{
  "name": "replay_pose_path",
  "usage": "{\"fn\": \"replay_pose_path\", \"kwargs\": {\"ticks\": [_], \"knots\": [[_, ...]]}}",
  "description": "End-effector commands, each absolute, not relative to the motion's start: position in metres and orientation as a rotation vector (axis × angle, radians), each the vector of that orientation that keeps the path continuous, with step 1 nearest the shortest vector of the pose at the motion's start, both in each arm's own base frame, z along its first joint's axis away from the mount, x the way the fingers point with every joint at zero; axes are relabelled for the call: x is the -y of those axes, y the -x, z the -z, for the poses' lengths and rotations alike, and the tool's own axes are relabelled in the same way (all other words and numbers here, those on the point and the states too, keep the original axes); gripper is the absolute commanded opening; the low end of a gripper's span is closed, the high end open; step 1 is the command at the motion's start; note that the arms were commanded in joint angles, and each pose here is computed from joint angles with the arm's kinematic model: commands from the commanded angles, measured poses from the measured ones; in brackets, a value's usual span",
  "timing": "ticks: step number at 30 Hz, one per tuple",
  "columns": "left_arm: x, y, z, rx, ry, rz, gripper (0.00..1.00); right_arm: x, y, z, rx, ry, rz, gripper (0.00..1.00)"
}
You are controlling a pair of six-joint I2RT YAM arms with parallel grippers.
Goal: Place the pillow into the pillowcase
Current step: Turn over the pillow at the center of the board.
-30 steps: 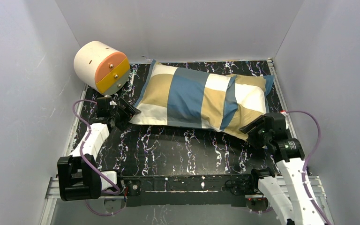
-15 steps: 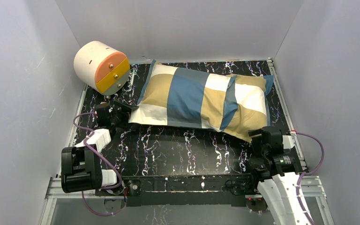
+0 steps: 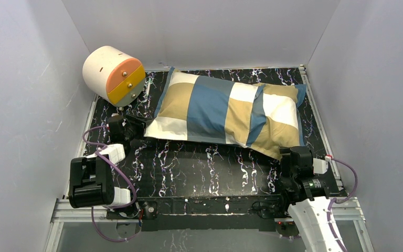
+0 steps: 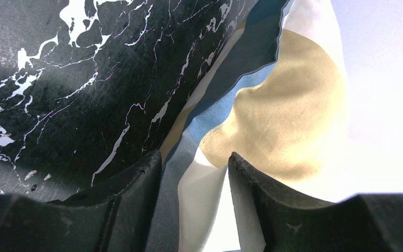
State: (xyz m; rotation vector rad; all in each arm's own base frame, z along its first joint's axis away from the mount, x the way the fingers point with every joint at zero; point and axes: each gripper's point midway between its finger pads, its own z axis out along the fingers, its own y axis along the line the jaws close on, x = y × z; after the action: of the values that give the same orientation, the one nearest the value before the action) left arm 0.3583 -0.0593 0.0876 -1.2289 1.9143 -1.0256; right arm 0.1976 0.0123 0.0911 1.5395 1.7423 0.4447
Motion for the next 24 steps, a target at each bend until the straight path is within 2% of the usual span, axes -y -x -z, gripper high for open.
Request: {"fn": "replay_pose_path", "kwargs": {"ticks": [1,6,12,15,18,20,22,23,24], "knots": [[0.059,-0.372,-0.105,-1.872,1.190,1.035,0.49,-0.008,-0.188,-0.082,-1.670,-1.646,-0.462,0.74],[0.069,-0.374,-0.105,-1.885,1.168,1.047,0.47,-0.006,-0.171,-0.077,-1.692,-1.702,-0.424,0.75],[0.072,-0.373,-0.106,-1.885,1.160,1.045,0.35,0.008,-0.176,-0.074,-1.626,-1.680,-0.362,0.74],[0.072,-0.371,-0.105,-1.886,1.164,1.039,0.26,0.015,-0.184,-0.081,-1.565,-1.630,-0.374,0.68],[0.069,-0.368,-0.104,-1.885,1.163,1.010,0.12,0.021,-0.193,-0.094,-1.509,-1.562,-0.378,0.53],[0.066,-0.366,-0.104,-1.888,1.157,0.979,0.00,0.024,-0.196,-0.099,-1.498,-1.541,-0.366,0.31],[0.062,-0.365,-0.109,-1.882,1.137,0.950,0.00,0.025,-0.198,-0.106,-1.503,-1.515,-0.353,0.08],[0.060,-0.366,-0.113,-1.881,1.119,0.930,0.00,0.025,-0.200,-0.113,-1.510,-1.484,-0.347,0.01],[0.058,-0.368,-0.120,-1.880,1.098,0.909,0.00,0.026,-0.202,-0.123,-1.510,-1.452,-0.343,0.01]]}}
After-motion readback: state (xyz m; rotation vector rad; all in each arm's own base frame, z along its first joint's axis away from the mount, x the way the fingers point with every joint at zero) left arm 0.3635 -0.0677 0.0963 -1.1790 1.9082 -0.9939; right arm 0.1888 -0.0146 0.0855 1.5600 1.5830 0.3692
